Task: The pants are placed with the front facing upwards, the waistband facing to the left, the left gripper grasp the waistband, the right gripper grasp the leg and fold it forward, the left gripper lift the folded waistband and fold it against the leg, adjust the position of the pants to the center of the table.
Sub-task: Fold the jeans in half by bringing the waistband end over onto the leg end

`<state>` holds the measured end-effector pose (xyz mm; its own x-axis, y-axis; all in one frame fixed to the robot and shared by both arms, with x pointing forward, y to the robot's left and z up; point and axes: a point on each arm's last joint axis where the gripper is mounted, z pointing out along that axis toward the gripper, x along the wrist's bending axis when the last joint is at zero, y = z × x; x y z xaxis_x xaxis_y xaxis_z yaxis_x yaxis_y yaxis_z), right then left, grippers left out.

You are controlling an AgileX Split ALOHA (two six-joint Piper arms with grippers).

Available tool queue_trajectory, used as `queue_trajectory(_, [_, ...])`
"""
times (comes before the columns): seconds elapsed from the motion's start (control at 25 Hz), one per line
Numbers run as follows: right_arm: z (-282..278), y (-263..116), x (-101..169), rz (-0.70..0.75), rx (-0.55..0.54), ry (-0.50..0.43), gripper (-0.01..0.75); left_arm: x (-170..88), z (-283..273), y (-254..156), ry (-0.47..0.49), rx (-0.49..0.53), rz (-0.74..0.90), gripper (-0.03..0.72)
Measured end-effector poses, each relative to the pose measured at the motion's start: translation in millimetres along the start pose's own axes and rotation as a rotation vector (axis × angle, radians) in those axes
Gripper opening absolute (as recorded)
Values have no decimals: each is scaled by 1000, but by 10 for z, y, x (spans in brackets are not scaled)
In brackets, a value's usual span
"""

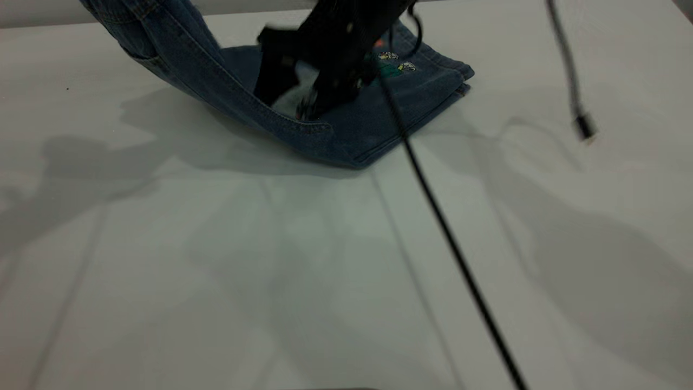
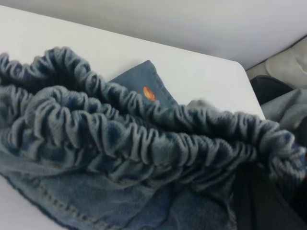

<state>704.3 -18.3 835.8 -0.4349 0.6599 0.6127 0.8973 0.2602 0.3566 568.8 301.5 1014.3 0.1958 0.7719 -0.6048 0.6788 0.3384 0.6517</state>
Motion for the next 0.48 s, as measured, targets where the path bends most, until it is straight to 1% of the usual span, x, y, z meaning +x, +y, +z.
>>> queue_trajectory(0.12, [-20, 8, 55, -17, 19, 14, 491, -67, 54, -28, -7, 11, 16, 87])
queue_trajectory(0.2, [-174, 115, 52, -40, -7, 6, 491, -148, 116, -63, -17, 23, 44, 87])
queue_trajectory(0.32, [-631, 371, 6, -76, -91, -25, 491, -321, 247, -147, -24, 46, 93, 87])
queue_trajectory(0.44, [-1202, 610, -55, -82, -197, -51, 491, -491, 381, -245, 2, 58, 146, 87])
queue_trajectory(0.48, [-1396, 676, -73, -82, -233, -62, 491, -531, 418, -270, 23, 55, 164, 87])
